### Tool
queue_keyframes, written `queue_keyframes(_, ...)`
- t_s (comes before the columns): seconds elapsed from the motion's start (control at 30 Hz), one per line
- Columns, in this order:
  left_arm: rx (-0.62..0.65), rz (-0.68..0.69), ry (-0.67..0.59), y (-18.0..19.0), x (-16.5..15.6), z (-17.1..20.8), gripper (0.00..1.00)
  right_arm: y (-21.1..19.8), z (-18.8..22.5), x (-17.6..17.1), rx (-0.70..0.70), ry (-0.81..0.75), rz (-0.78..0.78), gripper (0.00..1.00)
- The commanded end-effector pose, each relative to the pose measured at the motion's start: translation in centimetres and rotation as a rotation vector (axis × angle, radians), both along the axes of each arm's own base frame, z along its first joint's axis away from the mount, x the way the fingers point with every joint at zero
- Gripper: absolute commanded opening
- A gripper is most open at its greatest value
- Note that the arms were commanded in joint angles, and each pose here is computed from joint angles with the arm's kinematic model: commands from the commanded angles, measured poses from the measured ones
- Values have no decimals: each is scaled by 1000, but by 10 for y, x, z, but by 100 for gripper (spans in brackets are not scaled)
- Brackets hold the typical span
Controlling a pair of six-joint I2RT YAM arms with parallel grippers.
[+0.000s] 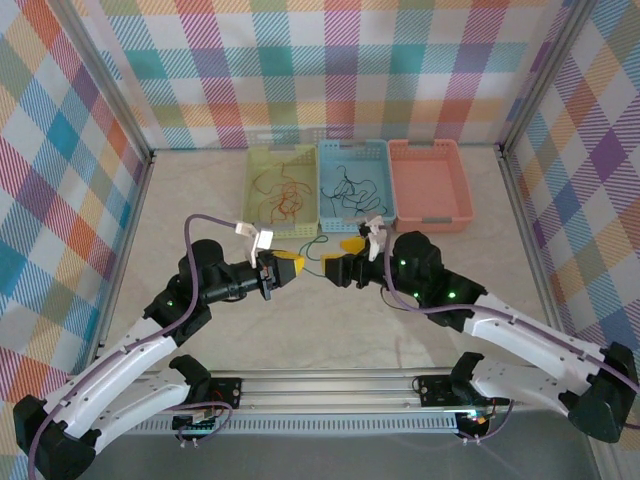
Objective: Untangle the cables
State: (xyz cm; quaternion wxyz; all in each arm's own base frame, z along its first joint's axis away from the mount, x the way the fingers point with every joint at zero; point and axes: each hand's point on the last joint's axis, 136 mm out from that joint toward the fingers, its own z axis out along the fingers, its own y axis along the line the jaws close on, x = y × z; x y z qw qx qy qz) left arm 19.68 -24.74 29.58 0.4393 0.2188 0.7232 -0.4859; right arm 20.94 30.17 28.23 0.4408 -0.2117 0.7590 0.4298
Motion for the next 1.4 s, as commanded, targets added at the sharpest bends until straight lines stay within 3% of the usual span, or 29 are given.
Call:
queue_keyframes(0.0, -44, -3, -79, 1, -3, 18, 0, 15, 16, -3, 146, 106, 30, 72)
queue_keyframes(0.33, -39, -11, -79, 2, -6, 18, 0, 34, 17, -6, 195, 165, 105, 56)
queue_keyframes(0.63, -34, -16, -70, 1, -5, 15, 0, 34, 20, -11, 228, 176, 127, 28)
queue_keyframes(0.8, -28, -2, -64, 3, -4, 14, 0, 31, 24, -11, 208, 134, 126, 3)
queue_keyframes(0.97, -23, 28, -31, 9, -5, 16, 0, 11, 17, -4, -11, -54, 68, 0)
queue_keyframes(1.2, -16, 100, 55, 34, -23, 23, 0, -84, 2, 67, -559, -452, -368, 0)
queue_keyframes(1.37, 2, 77, 107, 41, -39, 20, 0, -116, 19, 89, -583, -545, -496, 0)
